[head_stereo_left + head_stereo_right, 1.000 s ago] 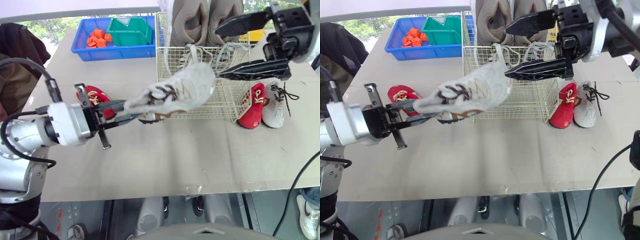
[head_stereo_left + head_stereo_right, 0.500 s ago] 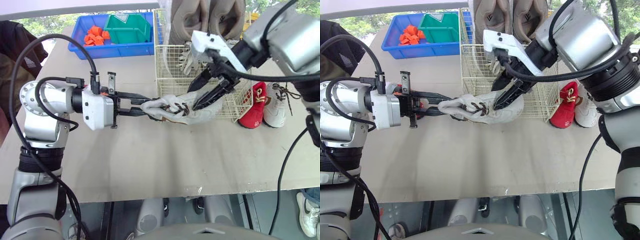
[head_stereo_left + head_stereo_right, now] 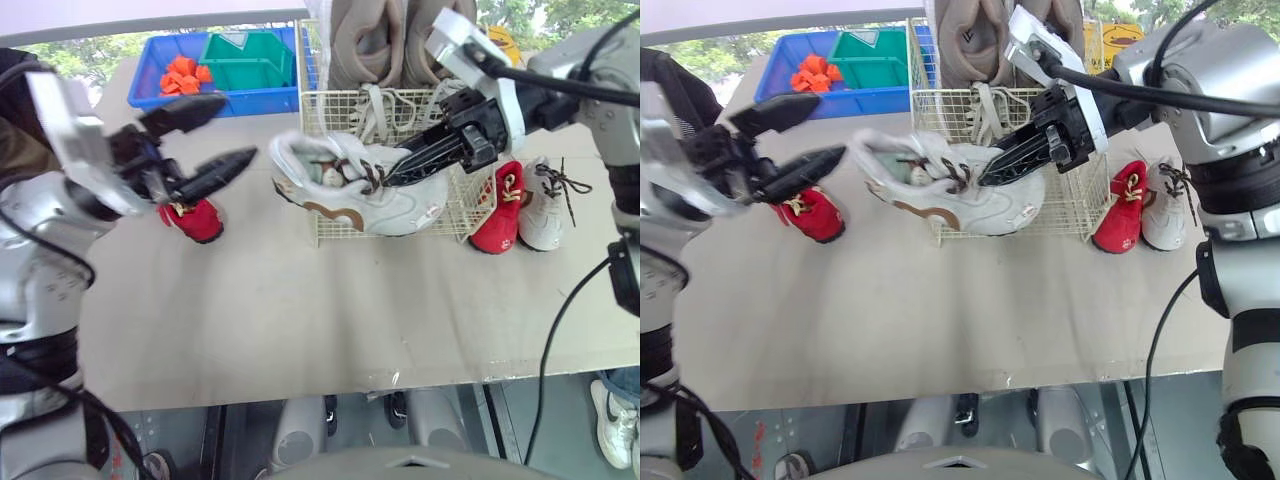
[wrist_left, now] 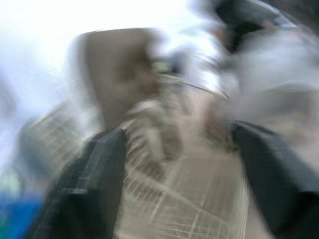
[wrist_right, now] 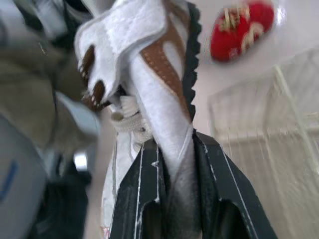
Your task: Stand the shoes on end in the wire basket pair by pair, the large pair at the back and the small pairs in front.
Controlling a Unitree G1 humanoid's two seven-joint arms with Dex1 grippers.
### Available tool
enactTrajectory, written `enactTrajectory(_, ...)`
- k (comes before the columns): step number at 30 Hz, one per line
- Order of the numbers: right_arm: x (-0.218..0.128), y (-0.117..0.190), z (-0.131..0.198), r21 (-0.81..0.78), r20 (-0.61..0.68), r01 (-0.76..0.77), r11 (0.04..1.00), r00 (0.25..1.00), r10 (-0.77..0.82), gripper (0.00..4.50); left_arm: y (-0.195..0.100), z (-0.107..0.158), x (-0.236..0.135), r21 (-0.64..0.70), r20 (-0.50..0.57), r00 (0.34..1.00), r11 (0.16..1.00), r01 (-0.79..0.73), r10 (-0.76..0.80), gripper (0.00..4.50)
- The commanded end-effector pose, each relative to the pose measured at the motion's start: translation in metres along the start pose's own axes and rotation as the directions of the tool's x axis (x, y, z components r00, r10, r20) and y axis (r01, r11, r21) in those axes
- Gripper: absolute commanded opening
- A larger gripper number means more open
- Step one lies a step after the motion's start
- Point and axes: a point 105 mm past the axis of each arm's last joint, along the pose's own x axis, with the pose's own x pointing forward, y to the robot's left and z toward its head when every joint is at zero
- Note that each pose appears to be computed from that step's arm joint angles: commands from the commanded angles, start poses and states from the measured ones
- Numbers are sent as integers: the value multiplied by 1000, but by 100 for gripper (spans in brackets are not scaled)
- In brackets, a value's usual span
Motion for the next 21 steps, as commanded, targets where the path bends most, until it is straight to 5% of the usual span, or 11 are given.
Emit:
enactTrajectory(1,-1,8,16,-20,188,51,999,981,-46,4,-17,0,-16,-292,31,993,951,-102,116,450)
enactTrajectory(8,17,-4,16,80,373,163,983,910,-181,3,-81,-24,-5,-600,47,995,798,-46,92,450)
enactTrajectory(16,35,0,10,105,424,200,974,877,-226,2,-73,-19,30,-624,126,983,781,-26,133,450)
enactTrajectory(21,36,3,7,140,446,209,968,859,-250,2,-64,-15,35,-630,146,979,777,-20,144,266)
